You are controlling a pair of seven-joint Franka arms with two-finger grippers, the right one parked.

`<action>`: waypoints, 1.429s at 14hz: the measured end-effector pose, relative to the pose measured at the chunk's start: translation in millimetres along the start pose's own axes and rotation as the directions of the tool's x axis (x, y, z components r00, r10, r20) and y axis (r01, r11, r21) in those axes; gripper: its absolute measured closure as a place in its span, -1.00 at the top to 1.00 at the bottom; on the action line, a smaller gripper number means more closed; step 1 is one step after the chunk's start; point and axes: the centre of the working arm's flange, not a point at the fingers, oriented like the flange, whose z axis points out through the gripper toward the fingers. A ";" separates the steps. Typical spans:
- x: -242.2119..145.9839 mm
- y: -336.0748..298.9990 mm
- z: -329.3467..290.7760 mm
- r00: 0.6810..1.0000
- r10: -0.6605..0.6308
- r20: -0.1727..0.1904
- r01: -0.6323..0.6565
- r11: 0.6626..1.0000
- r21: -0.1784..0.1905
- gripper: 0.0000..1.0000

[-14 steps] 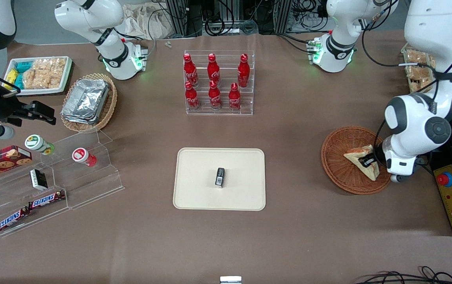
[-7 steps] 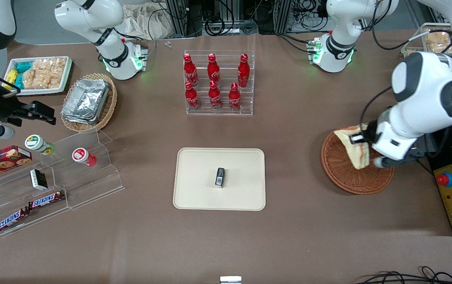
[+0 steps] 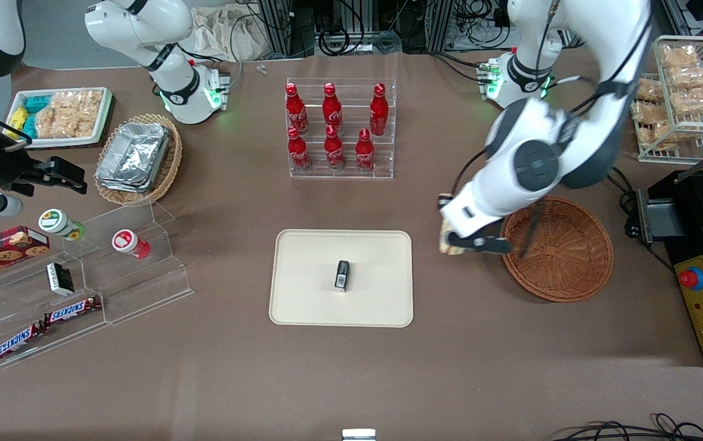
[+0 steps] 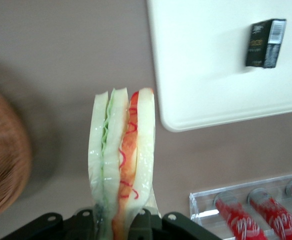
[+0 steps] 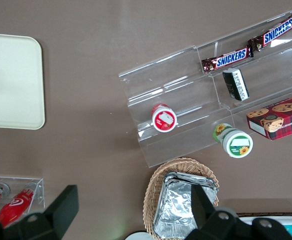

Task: Place sandwich from basket to tray

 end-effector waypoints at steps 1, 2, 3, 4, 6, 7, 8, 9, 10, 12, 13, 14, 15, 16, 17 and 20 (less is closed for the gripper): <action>14.5 19.8 26.4 1.000 0.005 0.001 -0.005 1.000 0.017 -0.60; 29.0 35.0 50.3 1.000 0.006 0.004 -0.006 0.999 0.038 -0.60; 42.7 45.6 72.2 1.000 0.008 0.005 -0.008 0.998 0.055 -0.60; 54.4 51.6 90.1 1.000 0.010 0.000 -0.010 0.998 0.057 -0.60; 72.5 55.0 111.2 0.999 0.008 -0.037 -0.007 1.000 0.030 -0.60; 76.7 54.9 115.3 0.999 0.005 -0.051 -0.004 1.000 0.023 -0.60; 78.8 54.3 119.0 0.998 0.003 -0.060 -0.001 1.000 0.026 -0.62; 79.9 53.9 122.5 0.998 -0.005 -0.067 0.008 0.999 0.032 -0.63; 80.8 53.4 127.6 0.997 -0.016 -0.072 0.019 0.999 0.039 -0.58; 82.6 53.1 141.5 0.997 -0.035 -0.074 0.038 0.999 0.036 -0.22; 83.2 53.2 144.2 0.996 -0.055 -0.076 0.057 0.998 0.032 -0.04; 84.1 53.9 140.1 0.994 -0.077 -0.082 0.080 0.996 0.029 0.18; 85.0 54.9 128.4 0.992 -0.094 -0.087 0.097 0.995 0.030 0.36; 84.5 55.2 109.6 0.991 -0.106 -0.087 0.110 0.993 0.040 0.57; 83.4 53.4 82.4 0.989 -0.117 -0.095 0.122 0.991 0.050 0.74; 69.5 16.6 -23.9 0.982 -0.149 -0.116 0.160 0.982 0.097 0.99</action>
